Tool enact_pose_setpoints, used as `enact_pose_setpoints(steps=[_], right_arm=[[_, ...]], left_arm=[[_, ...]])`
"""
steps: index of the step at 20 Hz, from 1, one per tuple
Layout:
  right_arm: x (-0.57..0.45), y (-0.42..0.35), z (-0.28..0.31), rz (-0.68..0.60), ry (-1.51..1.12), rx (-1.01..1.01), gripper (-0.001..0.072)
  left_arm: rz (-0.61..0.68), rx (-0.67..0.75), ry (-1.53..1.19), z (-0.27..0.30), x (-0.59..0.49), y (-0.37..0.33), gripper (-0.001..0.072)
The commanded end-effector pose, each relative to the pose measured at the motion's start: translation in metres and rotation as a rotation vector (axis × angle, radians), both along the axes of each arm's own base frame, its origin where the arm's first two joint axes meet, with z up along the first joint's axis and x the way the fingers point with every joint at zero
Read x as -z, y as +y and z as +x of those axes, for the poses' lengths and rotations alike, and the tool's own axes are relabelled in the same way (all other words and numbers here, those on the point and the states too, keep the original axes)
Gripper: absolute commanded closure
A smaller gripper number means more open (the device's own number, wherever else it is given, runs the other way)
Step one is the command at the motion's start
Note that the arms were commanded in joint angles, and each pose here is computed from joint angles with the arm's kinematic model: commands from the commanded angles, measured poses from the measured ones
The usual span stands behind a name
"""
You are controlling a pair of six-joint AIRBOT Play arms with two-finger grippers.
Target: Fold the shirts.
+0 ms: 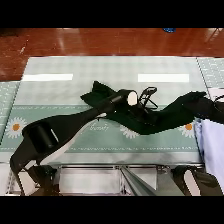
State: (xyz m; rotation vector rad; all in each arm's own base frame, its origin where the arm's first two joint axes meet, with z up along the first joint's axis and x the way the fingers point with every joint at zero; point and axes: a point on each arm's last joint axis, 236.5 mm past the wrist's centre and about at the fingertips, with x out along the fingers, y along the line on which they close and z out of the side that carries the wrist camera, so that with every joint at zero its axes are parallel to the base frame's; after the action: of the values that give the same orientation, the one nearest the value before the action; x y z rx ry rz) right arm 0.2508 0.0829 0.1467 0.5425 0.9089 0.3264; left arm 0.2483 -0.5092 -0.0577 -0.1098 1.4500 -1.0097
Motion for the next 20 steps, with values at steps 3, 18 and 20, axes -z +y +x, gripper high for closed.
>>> enact_pose_setpoints(steps=[3, 18, 20], right_arm=[[-0.004, 0.019, 0.003, 0.038, -0.016, -0.055, 0.0689], [0.072, 0.265, 0.168, 0.236, 0.119, -0.397, 0.0688], [0.094, 0.29, 0.175, 0.267, 0.165, -0.418, 0.0688]], left_arm=[[0.049, -0.097, -0.066, 0.094, -0.042, 0.092, 0.0688], [0.171, -0.838, -0.552, 0.054, -0.202, 0.425, 0.0688], [0.127, -0.863, -0.515, 0.044, -0.179, 0.418, 0.0688]])
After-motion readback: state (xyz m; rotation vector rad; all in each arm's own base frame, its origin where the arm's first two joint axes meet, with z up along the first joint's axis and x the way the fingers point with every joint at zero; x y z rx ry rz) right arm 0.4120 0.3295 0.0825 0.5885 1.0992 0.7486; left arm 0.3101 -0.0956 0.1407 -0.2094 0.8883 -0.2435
